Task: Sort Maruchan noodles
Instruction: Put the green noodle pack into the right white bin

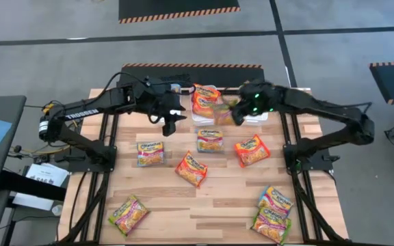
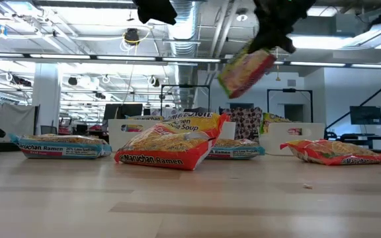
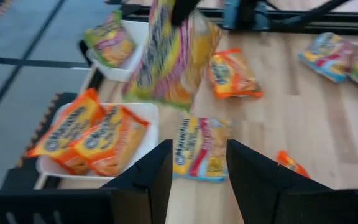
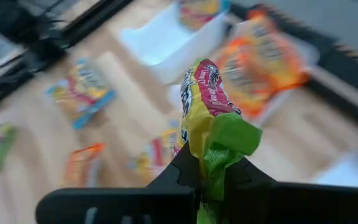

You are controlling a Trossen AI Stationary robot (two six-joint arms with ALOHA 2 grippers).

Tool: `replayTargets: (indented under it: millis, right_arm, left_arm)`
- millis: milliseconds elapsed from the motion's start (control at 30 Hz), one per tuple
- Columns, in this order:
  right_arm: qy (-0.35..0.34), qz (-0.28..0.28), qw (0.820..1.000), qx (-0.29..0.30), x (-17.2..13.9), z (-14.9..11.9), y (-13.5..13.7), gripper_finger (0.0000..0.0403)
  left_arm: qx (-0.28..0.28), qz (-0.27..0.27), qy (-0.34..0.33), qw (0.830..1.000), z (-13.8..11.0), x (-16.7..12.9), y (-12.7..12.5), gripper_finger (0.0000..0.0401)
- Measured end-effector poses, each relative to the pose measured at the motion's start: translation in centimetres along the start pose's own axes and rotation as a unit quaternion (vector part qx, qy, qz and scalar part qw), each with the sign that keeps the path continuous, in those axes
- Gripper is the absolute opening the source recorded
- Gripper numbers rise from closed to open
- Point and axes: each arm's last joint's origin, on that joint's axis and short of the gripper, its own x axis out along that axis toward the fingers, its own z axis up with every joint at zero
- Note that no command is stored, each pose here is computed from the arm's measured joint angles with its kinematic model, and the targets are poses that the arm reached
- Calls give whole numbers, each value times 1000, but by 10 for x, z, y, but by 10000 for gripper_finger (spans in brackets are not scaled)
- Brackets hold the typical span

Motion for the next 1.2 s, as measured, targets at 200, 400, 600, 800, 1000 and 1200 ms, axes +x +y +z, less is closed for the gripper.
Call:
replayTargets:
  millis: [200,400,600,800,1000,1200]
  right_arm:
    - [-27,-78,996,-25,-34,8,-46,31]
    - [-27,-96,993,-71,-49,12,-84,31]
    - [-7,-120,990,-69,-40,1,-127,31]
    - [-1,-102,990,-98,-21,-9,-154,31]
    - [50,-102,988,-104,5,-15,-171,31]
    - [68,-108,987,-100,31,-15,-185,31]
  left_arm:
    - [-20,40,-19,999,3,0,14,137]
    - [-29,59,-56,996,9,-1,24,137]
    - [-32,66,-84,994,14,-2,28,137]
    - [-33,67,-92,993,16,-2,28,137]
    - [-34,77,-91,992,15,-2,29,137]
    - [-35,86,-89,992,15,-2,29,137]
